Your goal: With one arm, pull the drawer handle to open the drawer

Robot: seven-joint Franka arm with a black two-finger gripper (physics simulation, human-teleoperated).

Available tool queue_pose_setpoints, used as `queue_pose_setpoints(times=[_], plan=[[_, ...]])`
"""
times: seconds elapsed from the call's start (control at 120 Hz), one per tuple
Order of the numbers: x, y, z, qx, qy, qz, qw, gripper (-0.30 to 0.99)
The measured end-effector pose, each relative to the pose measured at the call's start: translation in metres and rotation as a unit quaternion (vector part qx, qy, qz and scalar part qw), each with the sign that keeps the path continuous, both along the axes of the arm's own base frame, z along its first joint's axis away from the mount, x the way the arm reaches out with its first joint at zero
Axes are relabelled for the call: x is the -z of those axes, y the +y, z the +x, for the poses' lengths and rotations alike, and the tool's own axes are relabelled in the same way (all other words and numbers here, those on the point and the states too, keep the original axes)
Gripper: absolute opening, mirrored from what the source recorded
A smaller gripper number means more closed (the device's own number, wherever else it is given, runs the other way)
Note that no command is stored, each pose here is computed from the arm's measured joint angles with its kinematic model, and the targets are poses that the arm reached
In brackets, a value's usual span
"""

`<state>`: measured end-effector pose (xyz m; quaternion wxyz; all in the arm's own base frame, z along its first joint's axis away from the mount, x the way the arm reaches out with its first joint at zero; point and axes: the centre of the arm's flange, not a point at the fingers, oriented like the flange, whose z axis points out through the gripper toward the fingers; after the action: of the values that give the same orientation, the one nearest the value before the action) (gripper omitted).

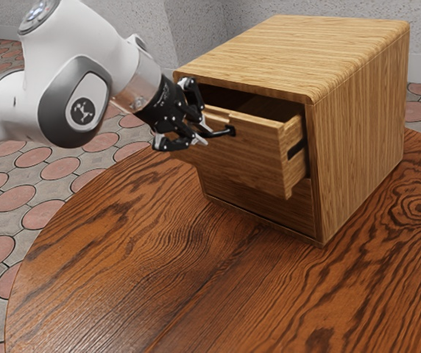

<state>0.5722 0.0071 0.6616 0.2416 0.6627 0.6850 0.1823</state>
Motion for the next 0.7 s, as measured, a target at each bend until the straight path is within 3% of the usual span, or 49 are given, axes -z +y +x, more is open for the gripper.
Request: queue_pose_setpoints(times=[0.7], plan=[[0.007,0.004,-0.043,0.000,0.010,-0.007,1.000,0.04]])
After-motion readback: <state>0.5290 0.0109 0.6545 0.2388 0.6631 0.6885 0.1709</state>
